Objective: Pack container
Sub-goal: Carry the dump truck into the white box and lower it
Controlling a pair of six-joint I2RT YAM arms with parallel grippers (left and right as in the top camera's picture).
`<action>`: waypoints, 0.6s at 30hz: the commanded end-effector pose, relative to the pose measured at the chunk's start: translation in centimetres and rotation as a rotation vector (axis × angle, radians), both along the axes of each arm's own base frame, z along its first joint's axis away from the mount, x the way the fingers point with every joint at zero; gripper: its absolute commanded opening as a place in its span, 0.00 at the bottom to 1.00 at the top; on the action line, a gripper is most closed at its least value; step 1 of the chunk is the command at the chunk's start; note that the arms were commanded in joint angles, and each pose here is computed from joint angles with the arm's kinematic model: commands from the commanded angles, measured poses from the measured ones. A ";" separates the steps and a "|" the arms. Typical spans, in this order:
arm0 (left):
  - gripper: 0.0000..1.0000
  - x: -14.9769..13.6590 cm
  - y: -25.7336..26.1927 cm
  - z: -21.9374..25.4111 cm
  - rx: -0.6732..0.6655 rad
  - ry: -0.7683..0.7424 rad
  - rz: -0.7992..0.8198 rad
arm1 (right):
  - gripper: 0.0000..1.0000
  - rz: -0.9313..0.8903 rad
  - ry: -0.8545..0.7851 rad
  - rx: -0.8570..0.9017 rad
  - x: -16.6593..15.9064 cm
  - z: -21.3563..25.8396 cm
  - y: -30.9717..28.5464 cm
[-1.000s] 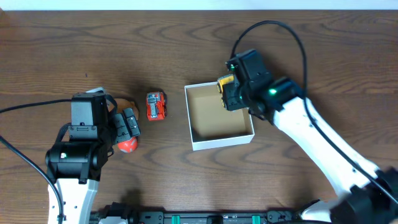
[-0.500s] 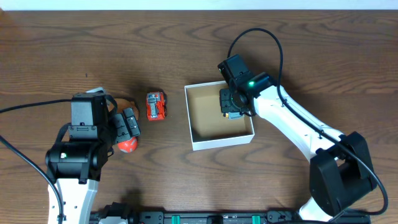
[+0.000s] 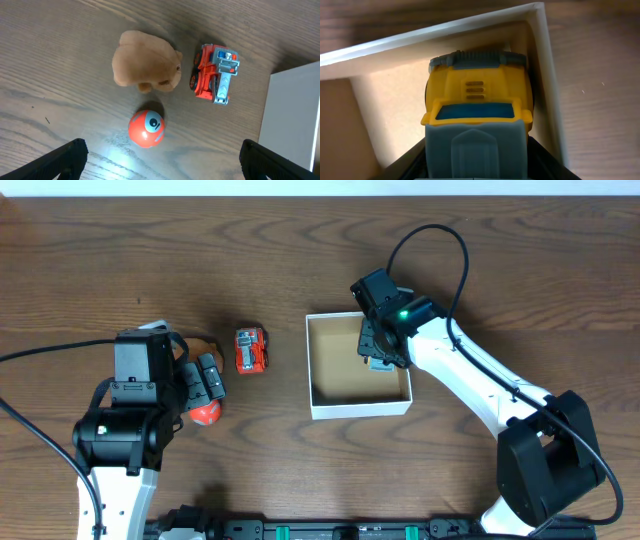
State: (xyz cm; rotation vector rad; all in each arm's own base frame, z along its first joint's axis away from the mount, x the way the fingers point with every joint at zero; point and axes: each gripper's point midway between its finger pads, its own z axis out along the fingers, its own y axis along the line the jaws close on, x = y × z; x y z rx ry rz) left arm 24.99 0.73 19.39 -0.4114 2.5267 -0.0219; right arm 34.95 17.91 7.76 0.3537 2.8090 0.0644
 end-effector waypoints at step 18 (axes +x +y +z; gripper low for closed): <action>0.98 0.2 0.1 0.7 -0.001 -0.015 0.006 | 0.05 0.002 -0.009 -0.056 1.0 -0.9 -0.8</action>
